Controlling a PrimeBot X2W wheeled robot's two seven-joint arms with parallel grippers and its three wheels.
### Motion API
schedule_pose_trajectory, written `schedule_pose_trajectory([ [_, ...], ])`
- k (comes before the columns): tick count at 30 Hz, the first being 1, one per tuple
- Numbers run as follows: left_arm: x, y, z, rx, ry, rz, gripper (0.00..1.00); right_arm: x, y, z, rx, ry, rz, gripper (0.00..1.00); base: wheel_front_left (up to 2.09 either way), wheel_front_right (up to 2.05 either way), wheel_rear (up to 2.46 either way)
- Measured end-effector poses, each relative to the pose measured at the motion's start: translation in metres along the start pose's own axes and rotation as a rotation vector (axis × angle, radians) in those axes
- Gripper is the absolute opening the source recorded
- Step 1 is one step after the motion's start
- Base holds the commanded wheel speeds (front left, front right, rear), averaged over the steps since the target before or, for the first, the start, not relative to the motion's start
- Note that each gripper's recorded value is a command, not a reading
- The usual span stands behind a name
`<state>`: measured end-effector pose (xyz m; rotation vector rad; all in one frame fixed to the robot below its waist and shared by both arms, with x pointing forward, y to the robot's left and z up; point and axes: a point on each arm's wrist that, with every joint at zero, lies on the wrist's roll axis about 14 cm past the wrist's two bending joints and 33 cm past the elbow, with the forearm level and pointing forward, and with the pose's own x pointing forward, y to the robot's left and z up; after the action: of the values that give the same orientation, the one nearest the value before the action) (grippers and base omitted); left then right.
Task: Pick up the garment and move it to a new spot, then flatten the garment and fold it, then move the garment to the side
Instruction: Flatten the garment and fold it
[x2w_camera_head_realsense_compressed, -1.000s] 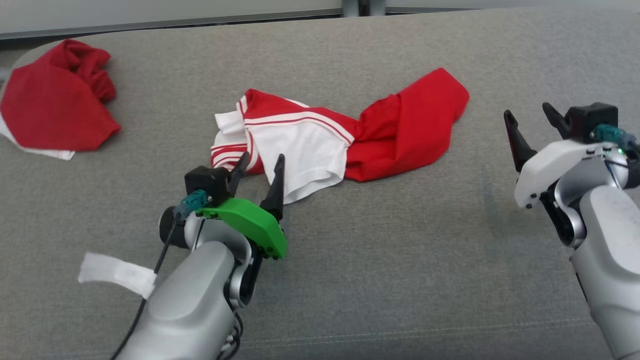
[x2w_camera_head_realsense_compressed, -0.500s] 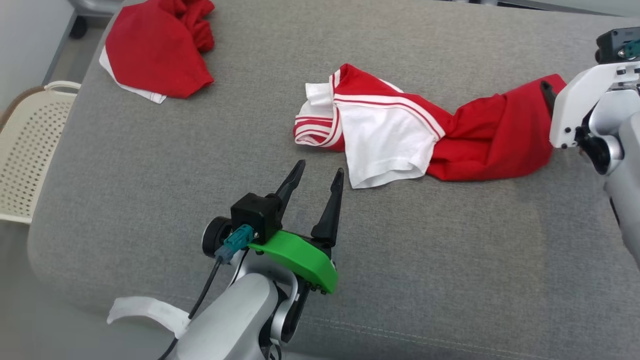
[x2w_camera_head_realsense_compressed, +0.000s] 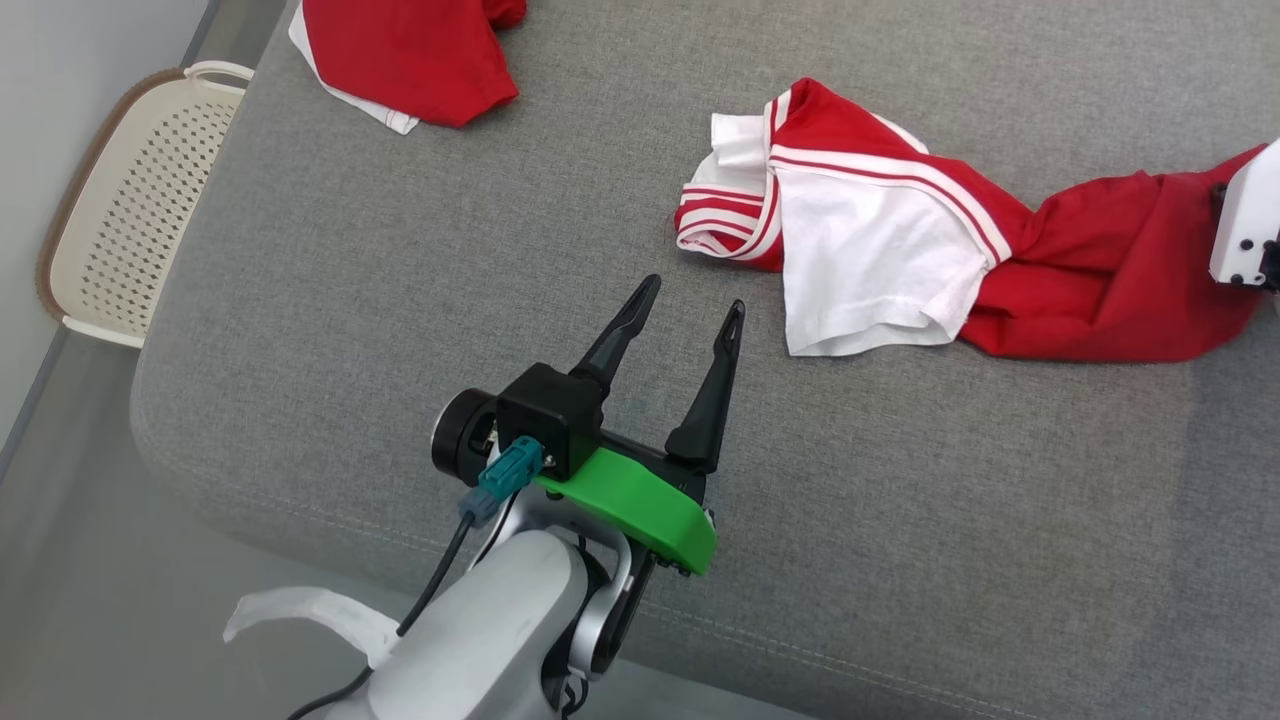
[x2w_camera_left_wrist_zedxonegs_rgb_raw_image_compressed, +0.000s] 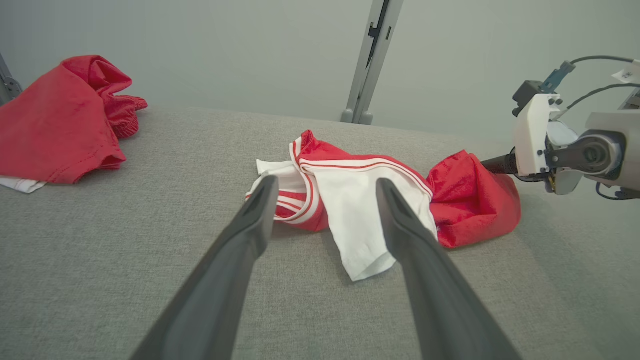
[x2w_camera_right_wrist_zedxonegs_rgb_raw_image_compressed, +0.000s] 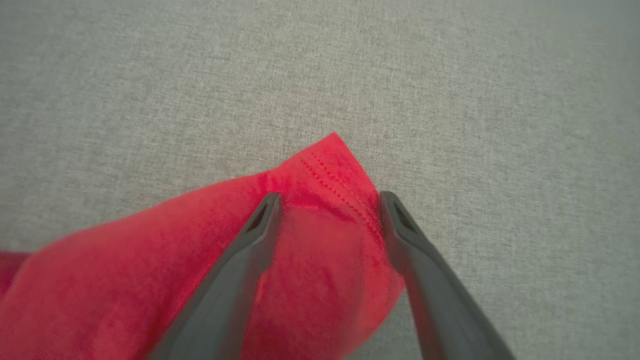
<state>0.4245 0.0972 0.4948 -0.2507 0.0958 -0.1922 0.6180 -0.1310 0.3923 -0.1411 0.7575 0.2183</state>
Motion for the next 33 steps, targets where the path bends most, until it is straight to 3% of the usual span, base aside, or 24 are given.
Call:
schedule_pose_trajectory([
  [7,0.0,0.007,0.002,0.019,-0.009,0.022,1.0,0.007,0.008,-0.009,0.009,0.023,0.01,1.0,0.0,0.0,0.0],
  [8,0.0,0.008,0.003,0.02,-0.009,0.025,1.0,0.007,0.009,-0.01,0.011,0.024,0.011,0.85,0.0,0.0,0.0],
  [9,0.0,0.008,0.003,0.021,-0.01,0.028,1.0,0.007,0.01,-0.011,0.011,0.025,0.013,0.55,0.0,0.0,0.0],
  [12,-0.001,0.01,0.005,0.022,-0.014,0.031,1.0,0.005,0.013,-0.01,-0.008,0.013,0.015,0.27,0.0,0.0,0.0],
  [13,-0.002,0.011,0.004,0.023,-0.013,0.036,1.0,0.004,0.013,-0.009,-0.012,0.008,0.014,0.0,0.0,0.0,0.0],
  [18,-0.007,0.014,0.004,0.017,-0.01,0.049,1.0,-0.005,0.014,0.004,-0.035,-0.074,0.009,0.0,0.0,0.0,0.0],
  [24,-0.003,0.016,0.004,0.017,-0.01,0.051,1.0,-0.02,0.017,0.046,-0.063,-0.296,0.015,0.0,0.0,0.0,0.0],
  [33,-0.007,0.008,0.005,0.012,-0.01,0.03,1.0,-0.048,0.026,0.04,-0.06,-0.458,0.056,0.0,0.0,0.0,0.0],
])
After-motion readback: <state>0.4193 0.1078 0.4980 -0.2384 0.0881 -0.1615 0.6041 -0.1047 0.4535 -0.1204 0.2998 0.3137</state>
